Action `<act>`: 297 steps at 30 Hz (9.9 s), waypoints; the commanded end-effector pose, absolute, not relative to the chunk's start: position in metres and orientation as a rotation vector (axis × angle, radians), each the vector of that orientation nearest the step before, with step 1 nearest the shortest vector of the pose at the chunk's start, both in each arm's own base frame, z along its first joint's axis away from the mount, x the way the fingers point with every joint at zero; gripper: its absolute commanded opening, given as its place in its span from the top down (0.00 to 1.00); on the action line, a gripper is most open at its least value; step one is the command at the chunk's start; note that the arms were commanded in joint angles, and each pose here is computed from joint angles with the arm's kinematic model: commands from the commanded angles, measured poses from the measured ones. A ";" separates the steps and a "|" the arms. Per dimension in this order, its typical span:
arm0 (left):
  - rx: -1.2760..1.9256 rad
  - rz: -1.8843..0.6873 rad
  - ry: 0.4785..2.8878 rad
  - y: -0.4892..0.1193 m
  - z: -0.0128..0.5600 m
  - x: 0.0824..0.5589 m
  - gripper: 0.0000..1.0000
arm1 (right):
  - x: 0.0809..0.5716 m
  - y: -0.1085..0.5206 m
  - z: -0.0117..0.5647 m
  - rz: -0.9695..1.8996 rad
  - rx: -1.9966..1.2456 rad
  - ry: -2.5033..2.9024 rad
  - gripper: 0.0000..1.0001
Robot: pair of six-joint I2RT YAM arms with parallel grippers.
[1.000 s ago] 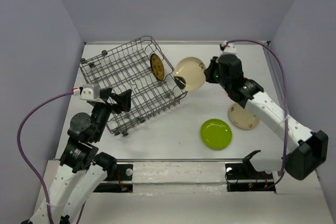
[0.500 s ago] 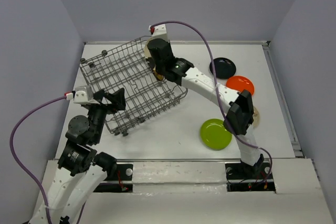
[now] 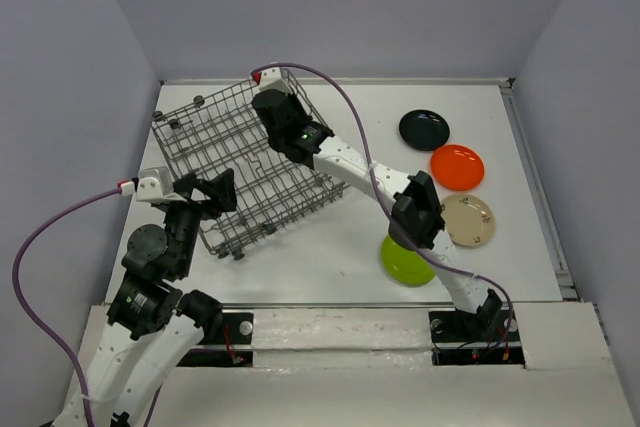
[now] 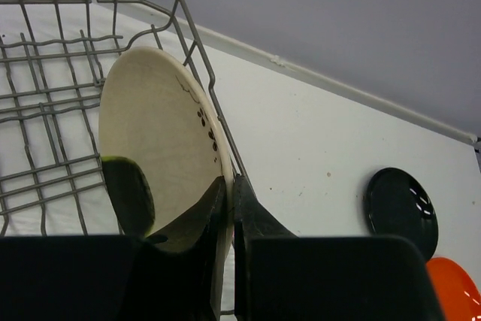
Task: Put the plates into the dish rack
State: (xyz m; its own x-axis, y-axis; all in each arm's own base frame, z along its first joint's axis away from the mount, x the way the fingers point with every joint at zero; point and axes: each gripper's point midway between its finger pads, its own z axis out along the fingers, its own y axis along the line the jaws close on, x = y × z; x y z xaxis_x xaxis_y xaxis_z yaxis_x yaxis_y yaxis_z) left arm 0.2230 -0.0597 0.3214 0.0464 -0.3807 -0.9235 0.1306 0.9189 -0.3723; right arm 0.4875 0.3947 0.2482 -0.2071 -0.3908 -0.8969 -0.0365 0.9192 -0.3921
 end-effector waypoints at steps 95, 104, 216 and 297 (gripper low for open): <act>-0.194 -0.504 1.317 -0.058 0.366 0.198 0.01 | 0.191 0.065 0.040 0.027 0.831 2.625 0.00; -0.188 -0.502 1.334 -0.060 0.364 0.201 0.01 | 0.199 0.115 0.032 0.416 0.767 2.678 0.21; -0.497 -0.275 1.389 -0.011 0.343 0.218 0.01 | 0.443 0.466 0.158 -0.340 -0.314 1.762 0.84; -0.312 -0.325 1.437 -0.041 0.339 0.234 0.01 | 0.555 -0.004 0.027 1.137 0.358 2.305 0.83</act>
